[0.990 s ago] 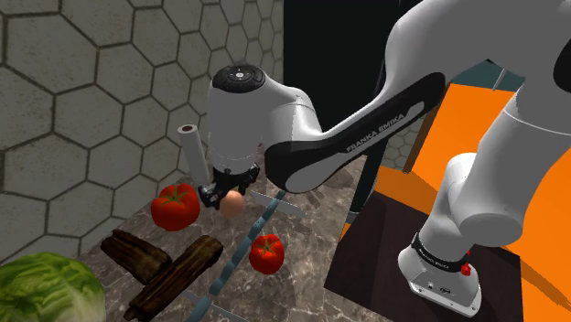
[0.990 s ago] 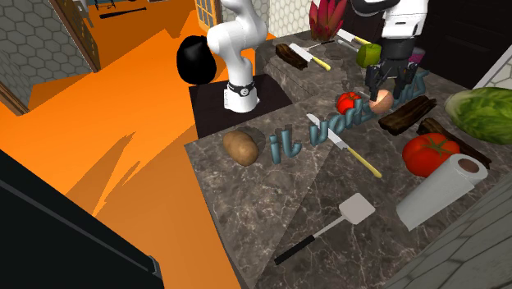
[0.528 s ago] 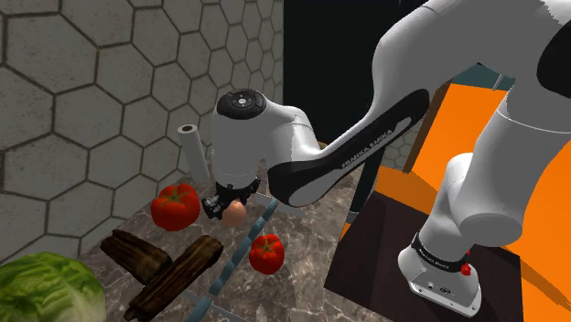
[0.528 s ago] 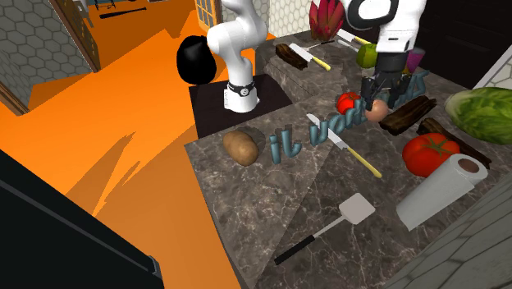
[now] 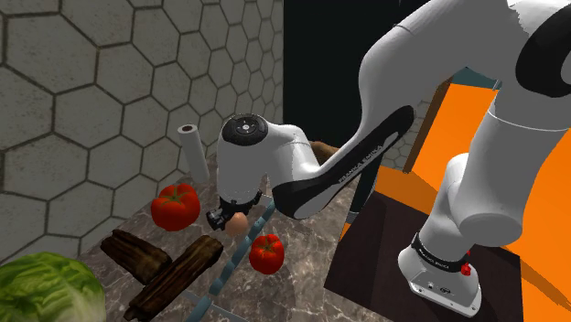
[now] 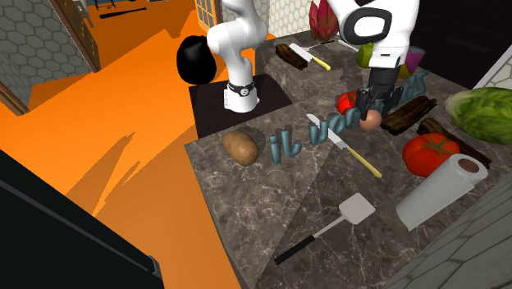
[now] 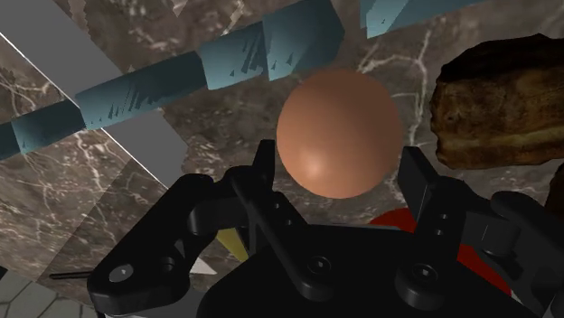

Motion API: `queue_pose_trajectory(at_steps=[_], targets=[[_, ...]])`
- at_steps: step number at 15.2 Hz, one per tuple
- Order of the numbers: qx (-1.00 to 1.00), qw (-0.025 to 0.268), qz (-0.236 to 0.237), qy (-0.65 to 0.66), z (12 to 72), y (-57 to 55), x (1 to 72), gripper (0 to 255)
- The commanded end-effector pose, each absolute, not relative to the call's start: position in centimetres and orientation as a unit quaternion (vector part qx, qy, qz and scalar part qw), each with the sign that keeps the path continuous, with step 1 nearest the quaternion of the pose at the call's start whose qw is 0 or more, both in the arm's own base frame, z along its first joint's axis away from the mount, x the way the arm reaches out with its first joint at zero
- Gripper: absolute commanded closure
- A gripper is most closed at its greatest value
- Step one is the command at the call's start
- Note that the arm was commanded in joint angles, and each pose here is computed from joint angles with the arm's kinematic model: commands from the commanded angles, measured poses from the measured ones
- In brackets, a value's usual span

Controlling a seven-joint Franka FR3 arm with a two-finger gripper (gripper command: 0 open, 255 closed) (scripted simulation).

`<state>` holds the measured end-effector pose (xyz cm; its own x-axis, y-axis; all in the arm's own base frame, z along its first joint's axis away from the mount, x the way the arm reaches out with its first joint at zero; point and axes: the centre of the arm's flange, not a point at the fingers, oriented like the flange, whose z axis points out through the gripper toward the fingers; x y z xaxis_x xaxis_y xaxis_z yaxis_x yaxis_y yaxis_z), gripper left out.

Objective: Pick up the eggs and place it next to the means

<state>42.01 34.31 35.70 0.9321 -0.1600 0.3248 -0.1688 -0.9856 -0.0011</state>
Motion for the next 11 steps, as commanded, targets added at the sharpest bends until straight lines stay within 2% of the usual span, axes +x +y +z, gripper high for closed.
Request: queue_pose_trajectory(at_steps=[1, 10, 11], targets=[[0.983, 0.013, 0.164, -0.084, 34.61, 34.31, 42.15, 255], [0.983, 0.013, 0.164, -0.084, 33.93, 34.31, 42.15, 255], [0.983, 0.013, 0.164, -0.084, 33.97, 34.30, 42.12, 0]])
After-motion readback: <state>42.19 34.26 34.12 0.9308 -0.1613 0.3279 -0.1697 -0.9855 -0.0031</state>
